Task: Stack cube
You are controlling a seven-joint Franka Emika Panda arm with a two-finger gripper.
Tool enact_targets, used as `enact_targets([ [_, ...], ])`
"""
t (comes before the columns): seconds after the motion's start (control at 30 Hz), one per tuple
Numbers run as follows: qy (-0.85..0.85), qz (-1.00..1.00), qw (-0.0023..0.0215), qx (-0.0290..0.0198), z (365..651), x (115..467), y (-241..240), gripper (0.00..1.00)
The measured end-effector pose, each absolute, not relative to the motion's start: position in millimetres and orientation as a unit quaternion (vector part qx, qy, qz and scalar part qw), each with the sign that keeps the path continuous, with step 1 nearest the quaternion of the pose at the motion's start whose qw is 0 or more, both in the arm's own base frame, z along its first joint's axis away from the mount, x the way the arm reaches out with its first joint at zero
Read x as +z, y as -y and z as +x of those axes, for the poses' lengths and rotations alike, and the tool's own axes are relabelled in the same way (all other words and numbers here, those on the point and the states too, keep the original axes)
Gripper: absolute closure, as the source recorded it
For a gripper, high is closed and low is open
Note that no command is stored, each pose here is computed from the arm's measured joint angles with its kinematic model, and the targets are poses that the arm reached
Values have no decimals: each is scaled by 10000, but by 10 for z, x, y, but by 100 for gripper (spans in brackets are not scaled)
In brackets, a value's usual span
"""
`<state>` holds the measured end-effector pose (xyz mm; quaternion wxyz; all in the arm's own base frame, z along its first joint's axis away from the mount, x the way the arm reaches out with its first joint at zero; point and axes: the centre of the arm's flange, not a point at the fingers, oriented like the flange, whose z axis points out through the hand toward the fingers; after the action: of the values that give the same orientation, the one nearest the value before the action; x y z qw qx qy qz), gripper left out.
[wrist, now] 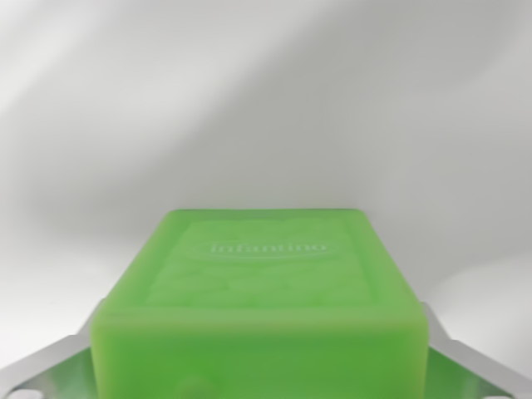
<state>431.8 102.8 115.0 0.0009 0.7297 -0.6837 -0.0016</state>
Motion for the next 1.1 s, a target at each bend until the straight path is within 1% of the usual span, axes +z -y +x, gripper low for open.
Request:
enact_targets([
  [0.6, 6837, 7297, 9, -16, 4318, 1151, -1028, 100],
  [0.97, 6838, 7297, -8, 1, 4326, 1274, -1028, 100],
  [1.1, 6837, 7297, -7, 4, 4331, 1347, -1029, 100],
])
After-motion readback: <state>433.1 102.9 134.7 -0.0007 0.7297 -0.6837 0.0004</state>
